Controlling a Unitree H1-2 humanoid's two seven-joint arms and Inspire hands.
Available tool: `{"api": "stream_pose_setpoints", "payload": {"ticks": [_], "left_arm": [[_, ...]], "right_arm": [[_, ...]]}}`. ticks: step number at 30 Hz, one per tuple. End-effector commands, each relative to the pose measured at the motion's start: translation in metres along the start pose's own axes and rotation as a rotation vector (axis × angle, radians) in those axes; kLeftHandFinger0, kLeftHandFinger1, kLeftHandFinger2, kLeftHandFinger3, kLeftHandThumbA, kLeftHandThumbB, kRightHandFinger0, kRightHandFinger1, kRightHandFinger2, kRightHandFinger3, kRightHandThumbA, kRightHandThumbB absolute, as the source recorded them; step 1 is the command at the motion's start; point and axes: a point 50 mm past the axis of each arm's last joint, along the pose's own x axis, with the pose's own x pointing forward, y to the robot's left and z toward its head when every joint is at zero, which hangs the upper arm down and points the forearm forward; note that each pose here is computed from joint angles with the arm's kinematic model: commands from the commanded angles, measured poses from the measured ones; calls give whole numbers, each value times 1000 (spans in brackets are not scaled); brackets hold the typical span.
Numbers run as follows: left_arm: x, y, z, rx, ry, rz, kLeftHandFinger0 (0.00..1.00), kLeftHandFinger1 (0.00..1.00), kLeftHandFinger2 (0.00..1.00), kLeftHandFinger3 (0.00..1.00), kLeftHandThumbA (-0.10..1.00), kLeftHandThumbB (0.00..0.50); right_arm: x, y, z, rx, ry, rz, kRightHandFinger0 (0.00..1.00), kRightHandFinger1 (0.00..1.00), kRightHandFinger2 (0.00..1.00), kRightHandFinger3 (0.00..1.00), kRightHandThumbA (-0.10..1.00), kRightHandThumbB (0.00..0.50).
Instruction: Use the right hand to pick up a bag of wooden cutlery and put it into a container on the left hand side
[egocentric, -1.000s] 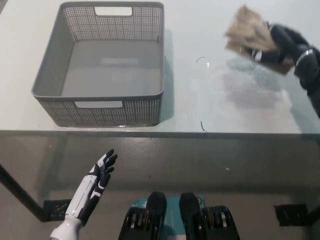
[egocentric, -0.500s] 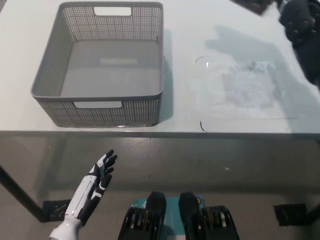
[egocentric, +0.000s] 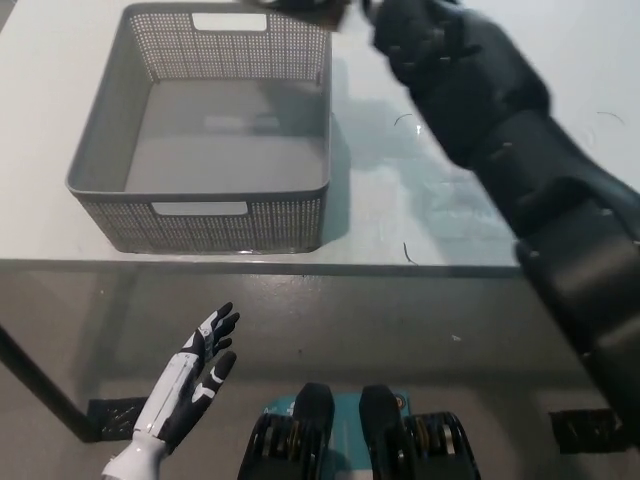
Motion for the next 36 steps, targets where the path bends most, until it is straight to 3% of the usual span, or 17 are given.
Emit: {"api": "stream_pose_setpoints", "payload": {"ticks": [1, 4, 7, 9, 14, 18, 19, 20, 21, 22, 23, 24, 25, 27, 30, 32, 36], "left_arm": [[4, 6, 9, 23, -40, -15, 1000, 1000, 1000, 1000, 897, 111], [3, 5, 9, 16, -41, -18, 1000, 1000, 1000, 1000, 889, 106], [4, 4, 11, 18, -40, -24, 1000, 1000, 1000, 1000, 904, 117], [4, 5, 13, 30, -39, -28, 1000, 1000, 1000, 1000, 907, 115], [6, 7, 13, 34, -55, -24, 1000, 1000, 1000, 1000, 880, 101], [7, 8, 13, 37, -59, -27, 1000, 1000, 1000, 1000, 877, 112], [7, 8, 14, 32, -58, -29, 1000, 1000, 1000, 1000, 869, 113], [8, 8, 14, 34, -57, -31, 1000, 1000, 1000, 1000, 868, 112], [8, 9, 14, 37, -55, -32, 1000, 1000, 1000, 1000, 867, 112], [9, 9, 15, 36, -56, -33, 1000, 1000, 1000, 1000, 864, 110], [10, 9, 15, 35, -57, -34, 1000, 1000, 1000, 1000, 862, 108], [11, 9, 16, 33, -59, -34, 1000, 1000, 1000, 1000, 855, 102], [11, 9, 16, 34, -61, -34, 1000, 1000, 1000, 1000, 854, 102], [12, 8, 16, 30, -59, -40, 1000, 1000, 1000, 1000, 853, 111], [13, 10, 17, 37, -62, -46, 1000, 1000, 1000, 1000, 846, 106], [15, 10, 17, 39, -64, -48, 1000, 1000, 1000, 1000, 835, 102], [17, 11, 18, 40, -67, -51, 1000, 1000, 1000, 1000, 834, 117]], "right_arm": [[20, -32, 55, -40, -132, -89, 0, 372, 750, 779, -100, 198], [20, -16, 58, -72, -156, -93, 0, 366, 712, 752, -100, 221], [19, -9, 57, -61, -148, -78, 1, 306, 646, 666, -100, 205], [19, -5, 54, -14, -123, -45, 0, 344, 708, 710, -100, 183], [15, -1, 41, -35, -99, -37, 0, 345, 765, 774, -100, 216], [13, -2, 31, -20, -56, -19, 0, 373, 797, 793, -100, 184], [12, -3, 25, -27, -13, -5, 89, 467, 827, 853, -100, 219], [12, -4, 23, -31, 1, 6, 197, 575, 946, 999, 52, 252], [12, -5, 22, -37, 9, 17, 184, 457, 678, 840, 187, 266], [12, -6, 21, -31, 18, 30, 421, 648, 797, 925, 292, 312], [12, -7, 19, -35, 22, 54, 729, 883, 950, 1000, 384, 328], [10, -7, 15, -41, 26, 89, 912, 1000, 1000, 1000, 468, 389], [9, -8, 12, -38, 31, 108, 971, 1000, 1000, 1000, 504, 389], [6, -7, 4, -18, 44, 136, 1000, 1000, 1000, 1000, 640, 433], [4, -9, 0, -39, 40, 159, 1000, 1000, 1000, 1000, 739, 427], [5, -11, 0, -100, 66, 185, 1000, 1000, 1000, 1000, 912, 448], [4, -18, -4, -112, 80, 189, 1000, 1000, 1000, 1000, 954, 459]]}}
